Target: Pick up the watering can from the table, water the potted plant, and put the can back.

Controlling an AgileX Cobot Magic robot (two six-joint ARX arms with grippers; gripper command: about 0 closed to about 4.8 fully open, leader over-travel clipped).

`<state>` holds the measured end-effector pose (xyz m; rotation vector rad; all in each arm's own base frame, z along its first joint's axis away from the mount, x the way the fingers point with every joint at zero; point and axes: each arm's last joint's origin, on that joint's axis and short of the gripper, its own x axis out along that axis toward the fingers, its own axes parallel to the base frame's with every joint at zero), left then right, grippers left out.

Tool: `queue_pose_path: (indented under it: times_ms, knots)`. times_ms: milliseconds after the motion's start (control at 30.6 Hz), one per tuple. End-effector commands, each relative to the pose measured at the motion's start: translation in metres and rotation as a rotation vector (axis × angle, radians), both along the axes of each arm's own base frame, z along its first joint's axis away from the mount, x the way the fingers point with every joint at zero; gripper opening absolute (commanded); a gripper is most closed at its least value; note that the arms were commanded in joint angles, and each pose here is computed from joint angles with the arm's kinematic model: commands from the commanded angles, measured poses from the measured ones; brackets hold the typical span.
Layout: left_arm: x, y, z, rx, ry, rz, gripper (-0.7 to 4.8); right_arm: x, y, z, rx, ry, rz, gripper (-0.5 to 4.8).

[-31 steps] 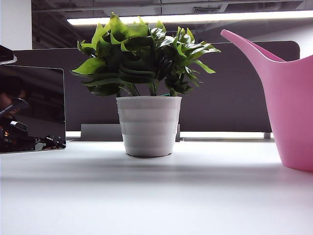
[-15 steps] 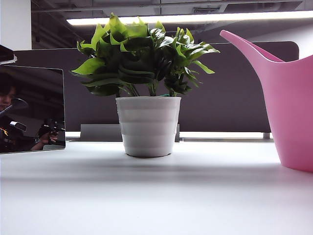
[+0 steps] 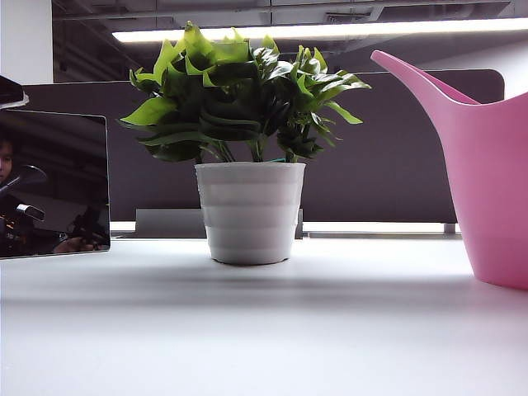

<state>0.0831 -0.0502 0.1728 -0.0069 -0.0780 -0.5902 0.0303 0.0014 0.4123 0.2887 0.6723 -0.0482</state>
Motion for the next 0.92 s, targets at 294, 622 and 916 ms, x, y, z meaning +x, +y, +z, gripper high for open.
queue_pose_path:
  times_ms: [294,622,916]
  knots:
    - [0.0,0.0,0.001,0.0,-0.015,0.0,-0.05,0.053,-0.001,-0.083,0.051,0.138,-0.11,4.79]
    - [0.0,0.0,0.001,0.0,-0.015,0.0,-0.05,0.076,-0.002,-0.12,0.055,0.099,-0.137,4.79]
    - [0.0,0.0,0.001,0.0,-0.015,0.0,-0.05,0.097,-0.003,-0.144,-0.009,0.105,-0.19,4.79]
